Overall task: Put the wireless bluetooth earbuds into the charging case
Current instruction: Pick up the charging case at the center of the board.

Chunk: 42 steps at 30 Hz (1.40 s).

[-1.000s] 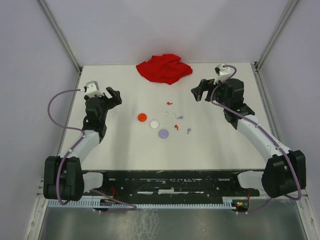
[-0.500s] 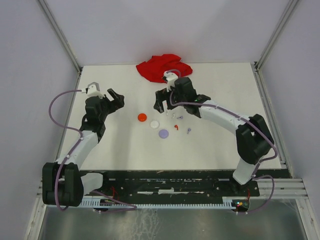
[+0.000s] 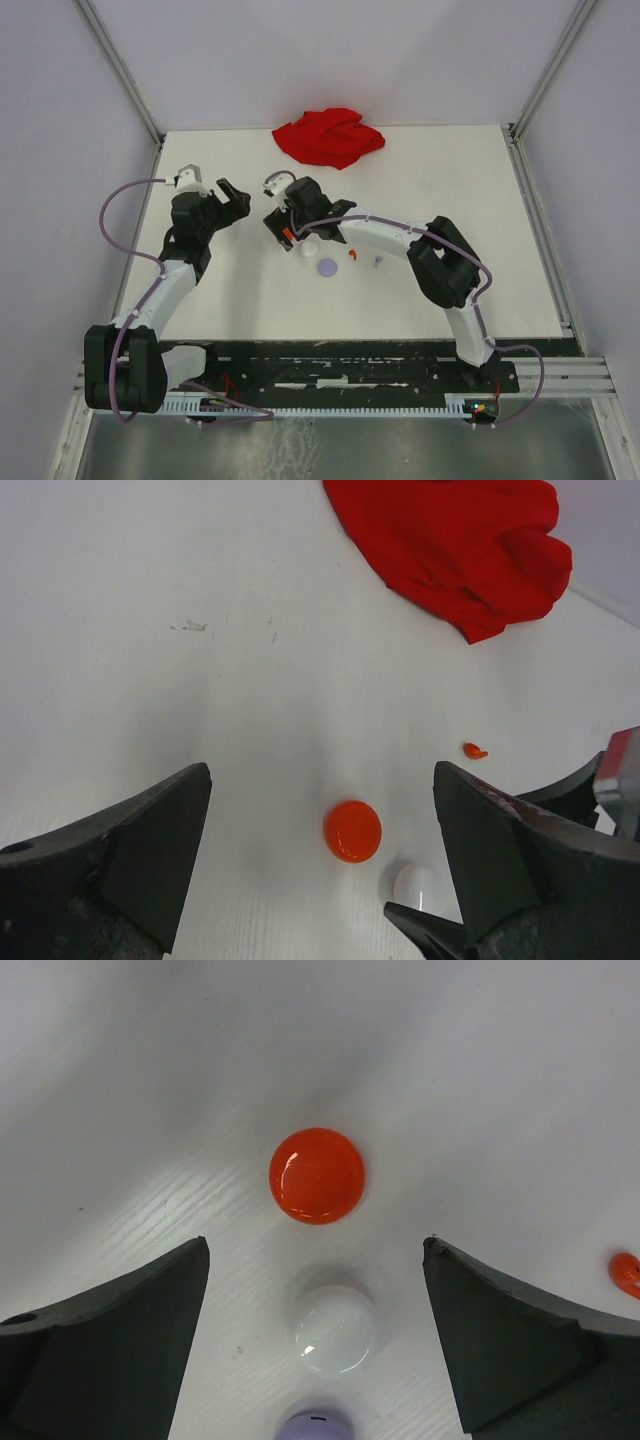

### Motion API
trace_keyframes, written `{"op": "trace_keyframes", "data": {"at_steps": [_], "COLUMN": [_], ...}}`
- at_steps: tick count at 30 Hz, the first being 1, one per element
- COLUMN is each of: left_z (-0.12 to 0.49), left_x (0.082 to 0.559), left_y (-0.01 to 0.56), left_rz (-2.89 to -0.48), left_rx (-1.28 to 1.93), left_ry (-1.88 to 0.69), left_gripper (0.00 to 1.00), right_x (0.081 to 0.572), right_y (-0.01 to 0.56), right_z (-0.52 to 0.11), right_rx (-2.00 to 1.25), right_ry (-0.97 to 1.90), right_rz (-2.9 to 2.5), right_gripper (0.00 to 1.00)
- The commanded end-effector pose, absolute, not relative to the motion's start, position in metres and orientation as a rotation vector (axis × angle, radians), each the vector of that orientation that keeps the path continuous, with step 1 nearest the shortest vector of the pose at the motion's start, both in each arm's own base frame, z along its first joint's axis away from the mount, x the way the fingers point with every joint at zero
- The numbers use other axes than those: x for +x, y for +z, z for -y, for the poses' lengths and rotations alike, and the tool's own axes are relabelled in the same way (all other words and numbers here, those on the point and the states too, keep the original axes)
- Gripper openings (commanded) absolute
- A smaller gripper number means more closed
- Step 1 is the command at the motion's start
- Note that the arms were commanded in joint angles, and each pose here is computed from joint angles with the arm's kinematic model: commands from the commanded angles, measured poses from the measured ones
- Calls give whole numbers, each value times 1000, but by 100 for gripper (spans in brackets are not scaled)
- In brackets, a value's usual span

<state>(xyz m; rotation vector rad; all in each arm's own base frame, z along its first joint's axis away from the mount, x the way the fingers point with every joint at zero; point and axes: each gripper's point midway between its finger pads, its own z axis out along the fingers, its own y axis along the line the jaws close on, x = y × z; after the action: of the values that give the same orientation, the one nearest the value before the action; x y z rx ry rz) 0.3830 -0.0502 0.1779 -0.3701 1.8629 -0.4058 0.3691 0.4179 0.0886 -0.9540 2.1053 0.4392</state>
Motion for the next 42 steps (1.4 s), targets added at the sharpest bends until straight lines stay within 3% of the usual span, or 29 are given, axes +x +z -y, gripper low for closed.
{"op": "trace_keyframes", "data": {"at_steps": [1, 33, 42], "left_z": [44, 30, 30], "left_x": [387, 388, 389], "left_y": [196, 187, 185], "left_rz": [-1824, -1843, -1845], "left_rx": [-391, -440, -444], "left_ry": [-383, -339, -343], "left_gripper": [98, 98, 97], "right_x": [384, 393, 393], "right_y": [95, 42, 36], "right_z": [-434, -455, -456], "right_rx": [-993, -1085, -1086], "right_ry": [357, 332, 335], "right_rz": [-2040, -2110, -2127], "right_gripper": [96, 75, 62]}}
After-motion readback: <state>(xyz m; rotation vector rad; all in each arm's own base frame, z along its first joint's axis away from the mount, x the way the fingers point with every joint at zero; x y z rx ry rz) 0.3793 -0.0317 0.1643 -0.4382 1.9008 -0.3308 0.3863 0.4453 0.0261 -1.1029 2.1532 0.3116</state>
